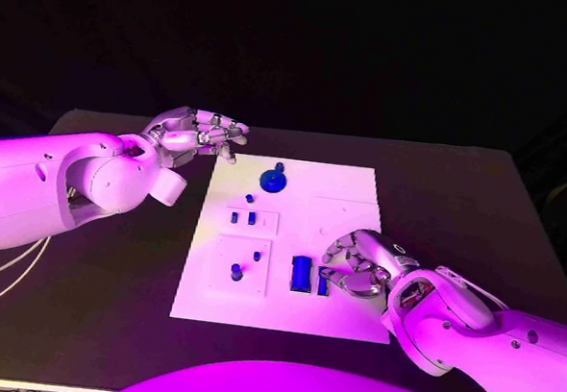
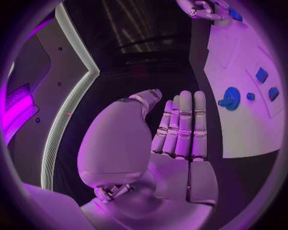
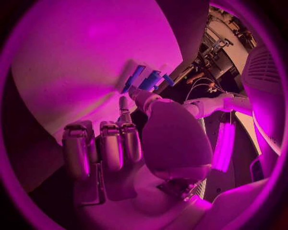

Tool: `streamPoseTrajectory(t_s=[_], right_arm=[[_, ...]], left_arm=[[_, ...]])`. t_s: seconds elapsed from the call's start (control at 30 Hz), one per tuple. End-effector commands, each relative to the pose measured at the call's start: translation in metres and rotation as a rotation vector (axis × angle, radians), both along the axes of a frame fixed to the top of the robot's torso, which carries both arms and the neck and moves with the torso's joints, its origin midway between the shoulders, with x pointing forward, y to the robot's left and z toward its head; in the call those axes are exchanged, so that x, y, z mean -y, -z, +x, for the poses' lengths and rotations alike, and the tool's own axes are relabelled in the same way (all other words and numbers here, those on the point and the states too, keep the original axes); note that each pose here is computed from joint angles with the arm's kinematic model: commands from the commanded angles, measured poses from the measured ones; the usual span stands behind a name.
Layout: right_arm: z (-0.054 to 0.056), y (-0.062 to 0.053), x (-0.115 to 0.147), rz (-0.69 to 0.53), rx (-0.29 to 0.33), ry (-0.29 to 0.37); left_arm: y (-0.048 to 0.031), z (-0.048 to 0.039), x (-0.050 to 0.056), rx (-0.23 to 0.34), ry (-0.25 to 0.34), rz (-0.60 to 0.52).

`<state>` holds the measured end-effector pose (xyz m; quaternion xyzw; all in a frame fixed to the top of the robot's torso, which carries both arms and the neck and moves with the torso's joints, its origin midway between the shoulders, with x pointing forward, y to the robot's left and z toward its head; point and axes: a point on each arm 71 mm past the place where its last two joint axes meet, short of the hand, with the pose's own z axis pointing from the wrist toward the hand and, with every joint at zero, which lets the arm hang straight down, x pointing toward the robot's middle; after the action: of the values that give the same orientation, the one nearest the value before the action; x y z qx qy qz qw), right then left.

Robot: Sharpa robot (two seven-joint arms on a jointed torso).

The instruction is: Assemble the parts on the task board

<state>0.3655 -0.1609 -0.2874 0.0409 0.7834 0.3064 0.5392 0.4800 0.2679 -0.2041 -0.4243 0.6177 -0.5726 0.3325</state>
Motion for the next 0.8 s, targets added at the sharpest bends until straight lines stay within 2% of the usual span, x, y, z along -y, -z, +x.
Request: streamPoseTrajectory(t_s=[0.03, 0.27, 0.53, 0.7, 0.8], right_arm=[[0.0, -0.002, -0.001, -0.008, 0.047, -0.017], [0.001, -0.002, -0.002, -0.035, 0.083, -0.048], [0.001, -0.005, -0.003, -0.025, 0.121, -0.053], [0.0, -0.011, 0.0, 0.053, 0.144, -0.041], [0.006, -0.018, 0.007, 0.176, 0.11, -0.015]], left_arm=[[-0.0009, -0.0004, 0.002, 0.002, 0.016, -0.013], [-0.0009, -0.0002, 0.003, 0.002, 0.016, -0.014], [-0.0009, -0.0001, 0.003, 0.003, 0.017, -0.014], [-0.001, 0.0001, 0.003, 0.005, 0.015, -0.014], [-0.0011, 0.0006, 0.003, 0.01, 0.01, -0.017]])
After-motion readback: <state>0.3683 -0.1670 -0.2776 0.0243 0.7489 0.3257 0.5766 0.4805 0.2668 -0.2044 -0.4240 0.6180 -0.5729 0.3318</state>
